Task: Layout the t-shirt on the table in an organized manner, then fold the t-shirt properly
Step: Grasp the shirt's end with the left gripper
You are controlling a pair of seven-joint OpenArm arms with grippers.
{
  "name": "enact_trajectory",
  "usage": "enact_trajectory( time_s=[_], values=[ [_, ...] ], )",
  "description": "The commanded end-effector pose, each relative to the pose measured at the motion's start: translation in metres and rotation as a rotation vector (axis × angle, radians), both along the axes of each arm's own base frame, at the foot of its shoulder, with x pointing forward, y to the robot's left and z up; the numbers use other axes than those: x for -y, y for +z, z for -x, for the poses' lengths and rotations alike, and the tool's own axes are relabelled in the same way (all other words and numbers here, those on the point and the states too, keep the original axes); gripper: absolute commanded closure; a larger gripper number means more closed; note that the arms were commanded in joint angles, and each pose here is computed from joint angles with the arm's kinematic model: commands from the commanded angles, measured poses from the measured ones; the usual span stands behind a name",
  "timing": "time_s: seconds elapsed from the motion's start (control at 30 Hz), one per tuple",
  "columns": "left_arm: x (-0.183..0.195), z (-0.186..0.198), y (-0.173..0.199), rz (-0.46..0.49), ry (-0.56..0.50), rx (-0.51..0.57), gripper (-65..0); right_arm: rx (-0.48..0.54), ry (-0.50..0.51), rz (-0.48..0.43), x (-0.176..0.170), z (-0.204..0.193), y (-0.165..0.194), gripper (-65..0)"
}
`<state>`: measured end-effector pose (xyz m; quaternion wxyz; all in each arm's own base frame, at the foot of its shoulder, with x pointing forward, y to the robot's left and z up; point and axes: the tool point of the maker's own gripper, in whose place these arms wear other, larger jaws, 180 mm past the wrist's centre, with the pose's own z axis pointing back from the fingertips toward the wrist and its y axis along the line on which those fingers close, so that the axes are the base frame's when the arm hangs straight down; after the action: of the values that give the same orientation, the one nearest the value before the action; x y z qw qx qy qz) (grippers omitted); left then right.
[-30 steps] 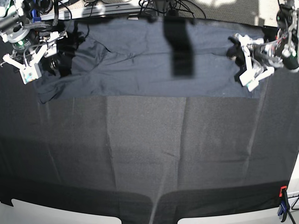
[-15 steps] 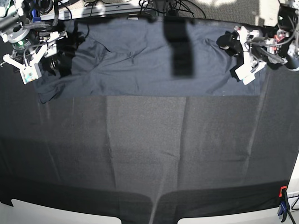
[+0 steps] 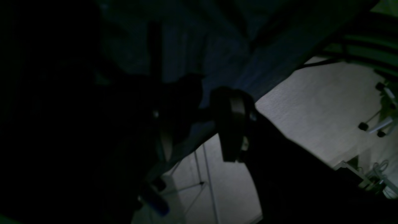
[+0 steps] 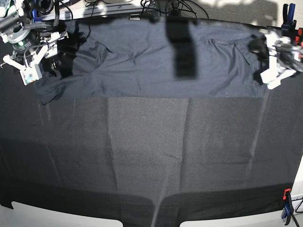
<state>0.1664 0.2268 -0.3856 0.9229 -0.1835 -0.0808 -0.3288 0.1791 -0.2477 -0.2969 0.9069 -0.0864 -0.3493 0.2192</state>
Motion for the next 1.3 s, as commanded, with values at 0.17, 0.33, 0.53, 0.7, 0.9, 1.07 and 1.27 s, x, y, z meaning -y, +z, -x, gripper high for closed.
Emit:
enact_trajectory(
  time_s=[0.17,0.33,0.53,0.7,0.9,1.07,1.27],
  values=[
    [-0.036,-0.066,0.016,-0.137,0.212,0.285,-22.7,0.036,-0.002,0.004,0.001,-0.005,0.009,-31.3],
    [-0.049,-0.079,0.018,-0.188,0.314,0.342,-36.0,0.026,-0.005,0.005,0.002,-0.004,0.008,-31.3],
    [-0.059,-0.087,0.014,-0.162,0.372,0.340,-37.6,0.022,0.077,-0.167,-0.031,-0.002,0.010,-31.3],
    [-0.070,-0.101,0.006,-0.034,0.499,0.270,-37.6,0.022,0.187,-0.291,-0.066,0.008,0.009,-31.3],
    [-0.055,-0.107,0.001,0.196,0.553,0.170,-37.6,0.015,0.171,-0.440,-0.096,0.018,0.006,-31.3],
    [-0.054,-0.098,-0.019,0.224,0.565,0.126,-37.6,-0.019,0.137,-0.509,-0.108,0.026,0.001,-31.3],
    [-0.058,-0.096,-0.025,0.234,0.585,0.119,-37.6,-0.017,0.133,-0.516,-0.109,0.026,0.001,-31.3]
  ],
)
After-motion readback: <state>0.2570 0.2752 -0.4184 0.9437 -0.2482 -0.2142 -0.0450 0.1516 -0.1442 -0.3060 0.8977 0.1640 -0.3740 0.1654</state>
